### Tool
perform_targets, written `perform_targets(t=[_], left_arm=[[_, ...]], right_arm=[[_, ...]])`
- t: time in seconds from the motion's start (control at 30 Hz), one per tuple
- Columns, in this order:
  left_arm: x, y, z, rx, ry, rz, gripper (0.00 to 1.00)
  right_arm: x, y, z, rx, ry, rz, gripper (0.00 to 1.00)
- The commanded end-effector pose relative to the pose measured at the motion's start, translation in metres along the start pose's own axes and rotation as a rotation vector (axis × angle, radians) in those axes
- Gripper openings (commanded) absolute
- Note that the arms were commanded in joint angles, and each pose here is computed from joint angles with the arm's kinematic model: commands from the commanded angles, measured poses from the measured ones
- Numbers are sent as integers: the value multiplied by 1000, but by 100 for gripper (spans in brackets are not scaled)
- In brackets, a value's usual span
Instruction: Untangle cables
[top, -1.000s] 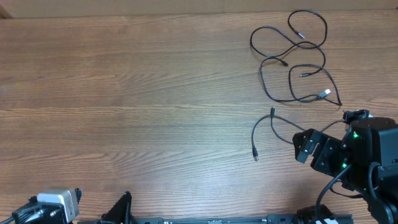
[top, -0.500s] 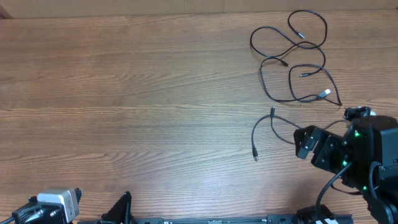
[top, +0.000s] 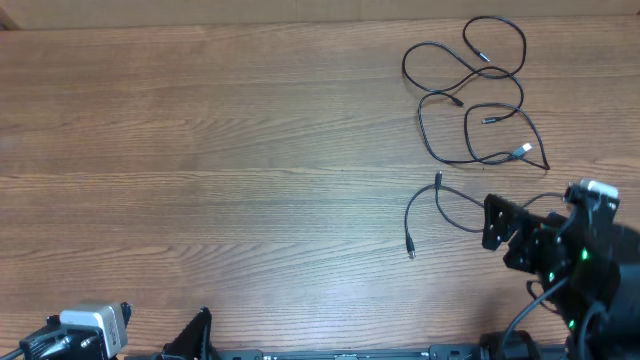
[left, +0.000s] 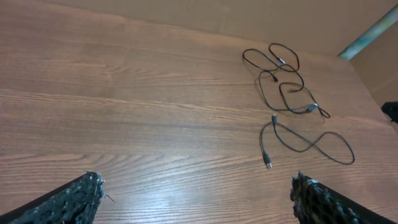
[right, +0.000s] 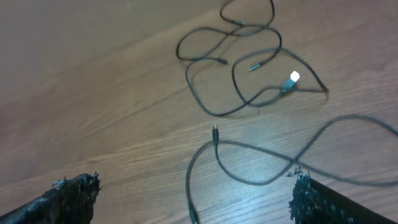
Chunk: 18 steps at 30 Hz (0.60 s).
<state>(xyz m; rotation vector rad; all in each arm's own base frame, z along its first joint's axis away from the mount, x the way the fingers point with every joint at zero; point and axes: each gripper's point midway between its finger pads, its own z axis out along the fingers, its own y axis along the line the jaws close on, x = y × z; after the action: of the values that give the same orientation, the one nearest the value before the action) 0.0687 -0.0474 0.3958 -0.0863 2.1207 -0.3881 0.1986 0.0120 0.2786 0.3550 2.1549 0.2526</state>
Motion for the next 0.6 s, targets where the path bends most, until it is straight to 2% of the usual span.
perform_targets(t=[0.0,0.27,0.57], left_arm=[[1,-2,1,10,5,22,100],[1,-2,1,10,5,22,100],[1,-2,1,10,5,22,99]], right_arm=[[8,-7,5,-14,-80,-62,100],[16,-16,28,-70,-313,-73,100],[36,-12,60,-196,-468,-120,100]])
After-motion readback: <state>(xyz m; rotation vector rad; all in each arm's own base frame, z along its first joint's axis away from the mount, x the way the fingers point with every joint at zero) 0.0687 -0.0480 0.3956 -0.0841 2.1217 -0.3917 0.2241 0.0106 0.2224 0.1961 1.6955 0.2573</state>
